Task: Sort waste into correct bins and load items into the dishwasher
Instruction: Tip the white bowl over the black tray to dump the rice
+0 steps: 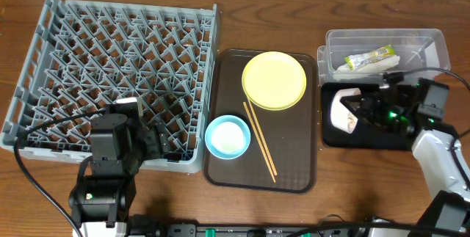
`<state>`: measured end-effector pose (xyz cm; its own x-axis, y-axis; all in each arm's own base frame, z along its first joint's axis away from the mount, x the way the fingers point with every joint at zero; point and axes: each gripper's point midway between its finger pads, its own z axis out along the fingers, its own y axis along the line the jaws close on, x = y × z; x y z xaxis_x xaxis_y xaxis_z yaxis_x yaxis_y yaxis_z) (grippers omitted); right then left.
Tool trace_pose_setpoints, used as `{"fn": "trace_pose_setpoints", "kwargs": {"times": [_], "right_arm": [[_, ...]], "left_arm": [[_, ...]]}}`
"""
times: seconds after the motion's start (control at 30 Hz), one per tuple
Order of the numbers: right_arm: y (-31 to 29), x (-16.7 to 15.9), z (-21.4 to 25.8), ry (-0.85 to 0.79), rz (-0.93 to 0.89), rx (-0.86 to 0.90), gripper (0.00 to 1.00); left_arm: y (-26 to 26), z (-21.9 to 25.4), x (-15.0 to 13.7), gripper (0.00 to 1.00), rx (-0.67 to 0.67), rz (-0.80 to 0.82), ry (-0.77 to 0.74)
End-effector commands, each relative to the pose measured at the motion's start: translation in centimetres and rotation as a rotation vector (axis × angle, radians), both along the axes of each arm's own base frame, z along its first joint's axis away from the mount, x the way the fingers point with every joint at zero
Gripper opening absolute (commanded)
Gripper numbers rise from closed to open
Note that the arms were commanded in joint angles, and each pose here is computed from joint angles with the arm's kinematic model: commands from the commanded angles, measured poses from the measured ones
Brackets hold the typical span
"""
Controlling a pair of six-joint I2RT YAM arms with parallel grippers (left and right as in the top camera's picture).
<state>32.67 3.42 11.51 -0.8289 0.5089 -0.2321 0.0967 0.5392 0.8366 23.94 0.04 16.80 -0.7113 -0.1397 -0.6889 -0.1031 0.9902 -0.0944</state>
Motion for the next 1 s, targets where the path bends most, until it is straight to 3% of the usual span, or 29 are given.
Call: {"fn": "trace_pose_setpoints", "kwargs": {"times": [0.0, 0.53, 0.87, 0.97], "right_arm": [[-0.5, -0.2, 1.6, -0.039, 0.012, 0.147, 0.01], [-7.4, 0.0, 2.3, -0.062, -0.134, 0.471, 0.01], [-11.5, -0.8, 2.9, -0.111, -0.235, 0.507, 0.01], [-11.9, -0.9, 2.9, -0.058, -0.267, 0.563, 0.01]], "left_arm": [[-0.2, 1.0, 0.2, 0.86, -0.003, -0.005, -0.023], [-0.2, 1.0, 0.2, 0.86, -0.004, -0.005, -0.023], [-0.2, 1.0, 0.2, 0.86, -0.004, -0.005, -0.023], [-0.2, 1.0, 0.2, 0.86, -0.003, -0.005, -0.023]]}}
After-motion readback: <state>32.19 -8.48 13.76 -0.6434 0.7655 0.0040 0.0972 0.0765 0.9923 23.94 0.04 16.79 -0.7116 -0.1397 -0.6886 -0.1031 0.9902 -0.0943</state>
